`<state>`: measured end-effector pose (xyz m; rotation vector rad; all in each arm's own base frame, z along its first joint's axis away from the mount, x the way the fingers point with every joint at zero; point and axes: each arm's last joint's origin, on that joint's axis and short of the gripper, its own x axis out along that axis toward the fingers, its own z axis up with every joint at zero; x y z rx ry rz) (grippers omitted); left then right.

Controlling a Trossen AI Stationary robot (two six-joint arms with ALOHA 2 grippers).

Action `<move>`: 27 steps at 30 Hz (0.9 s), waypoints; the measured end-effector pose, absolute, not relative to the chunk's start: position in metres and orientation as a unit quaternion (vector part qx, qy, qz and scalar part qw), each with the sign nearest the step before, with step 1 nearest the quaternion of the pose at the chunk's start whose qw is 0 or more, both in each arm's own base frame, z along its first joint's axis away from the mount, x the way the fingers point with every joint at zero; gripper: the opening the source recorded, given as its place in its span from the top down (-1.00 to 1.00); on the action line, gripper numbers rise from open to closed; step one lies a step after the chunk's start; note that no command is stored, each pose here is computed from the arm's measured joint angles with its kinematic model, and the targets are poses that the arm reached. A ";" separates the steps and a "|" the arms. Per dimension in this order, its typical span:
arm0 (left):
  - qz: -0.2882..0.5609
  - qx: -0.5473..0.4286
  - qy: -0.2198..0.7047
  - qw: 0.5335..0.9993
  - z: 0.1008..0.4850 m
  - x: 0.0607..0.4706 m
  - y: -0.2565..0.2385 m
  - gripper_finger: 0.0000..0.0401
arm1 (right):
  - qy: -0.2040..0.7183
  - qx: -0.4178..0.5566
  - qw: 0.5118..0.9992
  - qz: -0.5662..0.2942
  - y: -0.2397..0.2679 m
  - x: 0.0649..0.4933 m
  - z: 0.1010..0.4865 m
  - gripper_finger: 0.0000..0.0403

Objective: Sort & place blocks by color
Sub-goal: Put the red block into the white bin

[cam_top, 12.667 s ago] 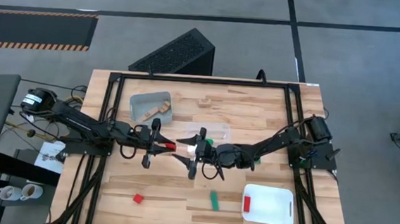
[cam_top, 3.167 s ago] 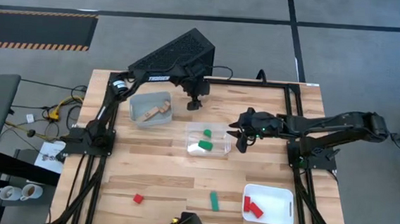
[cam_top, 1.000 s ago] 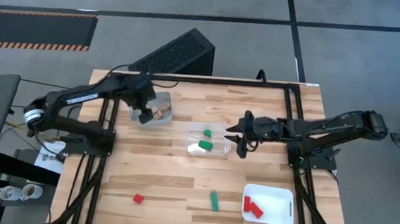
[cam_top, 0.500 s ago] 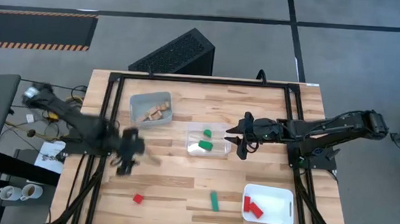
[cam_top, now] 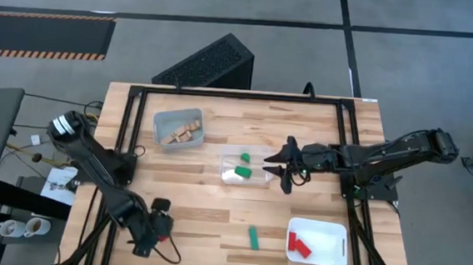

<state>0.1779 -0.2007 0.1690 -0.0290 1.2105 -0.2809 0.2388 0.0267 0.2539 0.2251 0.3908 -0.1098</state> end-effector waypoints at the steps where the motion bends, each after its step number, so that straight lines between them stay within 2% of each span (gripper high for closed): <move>1: -0.136 -0.014 0.576 0.806 0.164 0.179 -0.203 0.18 | 0.193 0.113 0.973 -0.052 0.028 0.239 0.254 0.21; 7: -0.144 -0.004 0.622 0.770 0.141 0.180 -0.208 0.18 | 0.193 0.120 0.973 -0.044 0.033 0.238 0.254 0.21; 12: -0.138 0.005 0.623 0.770 0.138 0.181 -0.208 0.20 | 0.189 0.120 0.973 -0.048 0.033 0.238 0.255 0.21; 14: -0.129 0.005 0.617 0.776 0.139 0.183 -0.207 0.27 | 0.187 0.119 0.974 -0.056 0.032 0.238 0.255 0.21; 17: -0.121 -0.002 0.611 0.783 0.141 0.186 -0.204 0.49 | 0.184 0.119 0.974 -0.055 0.032 0.239 0.255 0.21; 19: -0.116 0.009 0.608 0.785 0.147 0.188 -0.197 0.50 | 0.171 0.128 0.976 -0.051 0.034 0.239 0.258 0.21; 24: -0.065 0.065 0.521 0.849 0.188 0.196 -0.170 0.50 | 0.107 0.142 0.984 -0.018 0.045 0.242 0.274 0.21; 27: -0.005 0.118 0.418 0.901 0.215 0.206 -0.149 0.50 | 0.087 0.146 0.985 -0.008 0.049 0.242 0.278 0.20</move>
